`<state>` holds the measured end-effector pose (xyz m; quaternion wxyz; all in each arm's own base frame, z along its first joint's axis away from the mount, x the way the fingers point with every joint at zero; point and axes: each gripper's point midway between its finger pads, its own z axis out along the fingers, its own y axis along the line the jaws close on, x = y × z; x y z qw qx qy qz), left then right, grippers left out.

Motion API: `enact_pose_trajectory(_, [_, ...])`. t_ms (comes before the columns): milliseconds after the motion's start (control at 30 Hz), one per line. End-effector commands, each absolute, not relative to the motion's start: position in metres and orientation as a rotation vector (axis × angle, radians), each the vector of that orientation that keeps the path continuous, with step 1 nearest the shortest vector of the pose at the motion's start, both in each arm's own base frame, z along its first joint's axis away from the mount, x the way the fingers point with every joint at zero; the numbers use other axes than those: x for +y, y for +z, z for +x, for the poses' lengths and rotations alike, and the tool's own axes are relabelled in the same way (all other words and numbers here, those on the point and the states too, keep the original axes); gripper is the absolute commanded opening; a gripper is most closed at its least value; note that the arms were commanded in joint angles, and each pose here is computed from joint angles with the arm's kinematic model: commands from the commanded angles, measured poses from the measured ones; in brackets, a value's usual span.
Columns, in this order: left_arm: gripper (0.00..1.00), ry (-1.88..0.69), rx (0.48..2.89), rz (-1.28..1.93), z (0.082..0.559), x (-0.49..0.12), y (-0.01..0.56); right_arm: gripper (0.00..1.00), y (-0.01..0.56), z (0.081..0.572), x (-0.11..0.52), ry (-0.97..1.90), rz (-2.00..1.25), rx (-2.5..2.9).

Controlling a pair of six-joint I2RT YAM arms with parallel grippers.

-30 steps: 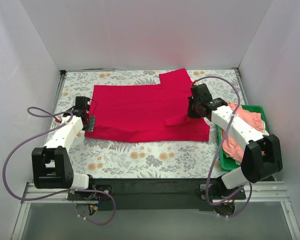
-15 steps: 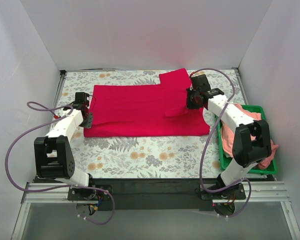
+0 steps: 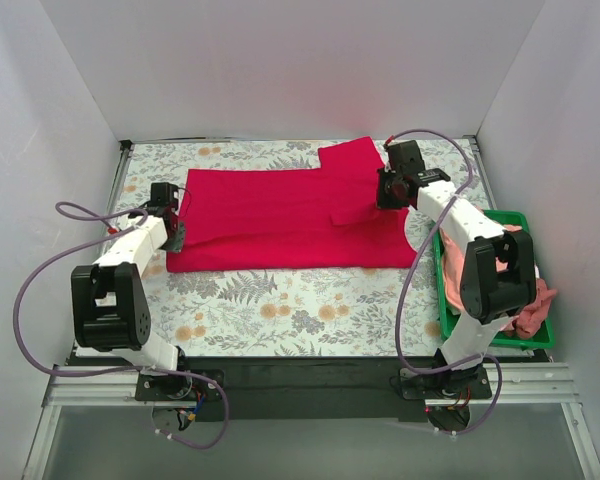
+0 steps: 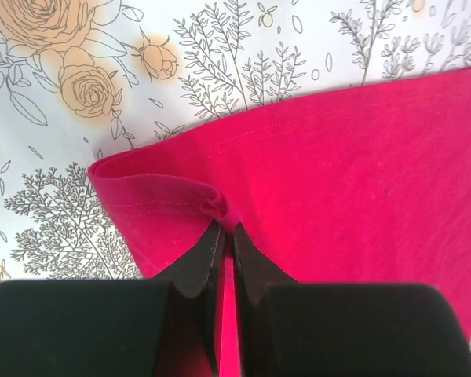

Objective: Fold and stack the t-shirts
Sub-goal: Fold the tshirt

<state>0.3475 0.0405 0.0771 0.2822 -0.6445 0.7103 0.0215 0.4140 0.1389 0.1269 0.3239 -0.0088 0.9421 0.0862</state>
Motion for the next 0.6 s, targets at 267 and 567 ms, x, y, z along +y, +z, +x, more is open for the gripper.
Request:
enact_pose_trajectory(267, [0.49, 0.101, 1.87, -1.686, 0.38, 0.055, 0.072, 0.23, 0.128, 0.477, 0.147, 0.274, -0.127, 2.415])
enact_pose_trajectory(567, [0.87, 0.008, 1.871, -1.653, 0.392, 0.049, 0.116, 0.98, 0.151, 0.441, 0.147, 0.333, -0.236, 2.419])
